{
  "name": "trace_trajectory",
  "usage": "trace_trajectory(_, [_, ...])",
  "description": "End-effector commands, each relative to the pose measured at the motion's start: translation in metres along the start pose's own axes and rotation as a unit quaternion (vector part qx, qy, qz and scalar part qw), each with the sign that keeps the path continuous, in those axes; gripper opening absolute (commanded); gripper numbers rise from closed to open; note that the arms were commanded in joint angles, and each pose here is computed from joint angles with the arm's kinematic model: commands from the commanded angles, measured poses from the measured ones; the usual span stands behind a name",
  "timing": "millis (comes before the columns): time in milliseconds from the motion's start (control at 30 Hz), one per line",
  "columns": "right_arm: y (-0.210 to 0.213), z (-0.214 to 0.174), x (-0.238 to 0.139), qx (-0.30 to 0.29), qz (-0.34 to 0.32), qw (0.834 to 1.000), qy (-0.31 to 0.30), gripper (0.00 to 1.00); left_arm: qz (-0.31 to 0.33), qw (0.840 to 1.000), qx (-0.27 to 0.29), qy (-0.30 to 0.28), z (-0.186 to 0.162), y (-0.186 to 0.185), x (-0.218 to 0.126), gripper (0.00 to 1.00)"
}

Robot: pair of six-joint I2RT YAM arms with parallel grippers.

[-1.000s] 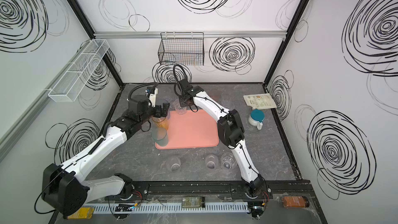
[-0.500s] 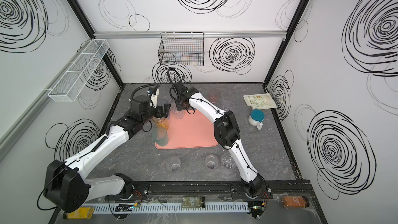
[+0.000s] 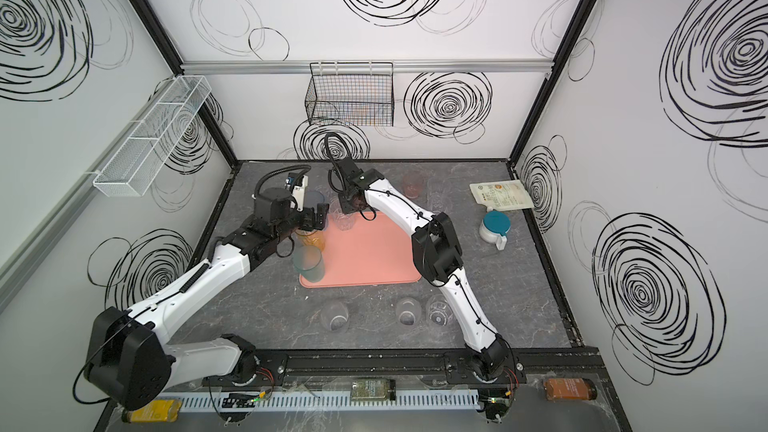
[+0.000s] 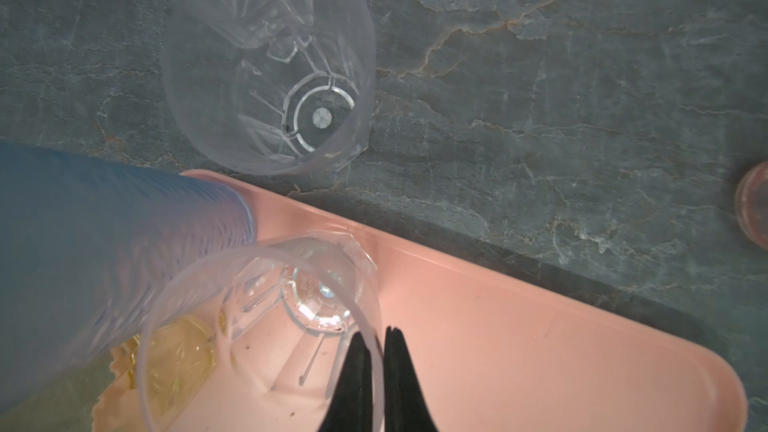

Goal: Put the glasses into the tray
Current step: 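Open right gripper and withdraw it from the clear glass while left gripper rises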

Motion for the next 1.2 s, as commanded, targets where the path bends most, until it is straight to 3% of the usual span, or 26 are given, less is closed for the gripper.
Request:
trace_trajectory(0, [0.007, -0.002, 0.009, 0.003, 0.014, 1.000, 0.002, 0.03, -0.002, 1.000, 0.002, -0.022, 0.005, -0.002, 0.002, 0.99])
trace_trajectory(467, [0.009, 0.001, 0.020, 0.020, 0.028, 0.999, -0.009, 0.07, -0.022, 1.000, -0.008, -0.013, 0.003, -0.006, 0.005, 0.99])
trace_trajectory(600, [0.008, 0.000, 0.015, 0.024, 0.030, 0.999, -0.005, 0.16, -0.020, 1.000, -0.006, -0.013, 0.003, -0.006, 0.004, 0.99])
trace_trajectory(867, [-0.009, 0.017, -0.037, 0.052, 0.073, 0.996, -0.020, 0.47, -0.033, 0.999, -0.013, -0.023, 0.017, -0.013, -0.003, 0.98])
trace_trajectory(1167, [-0.049, -0.011, -0.103, 0.080, 0.067, 0.994, -0.046, 0.52, -0.091, 0.996, 0.021, -0.010, 0.021, -0.052, -0.016, 0.97])
Point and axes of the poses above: each gripper's point midway between its finger pads, its own x axis out along the fingers, its own y axis along the line the jaws close on, z = x × y, the point moved 10 cm from there along -x, back along the fingers, and after that the axes turned 3 degrees about -x, right-handed, at the moved point
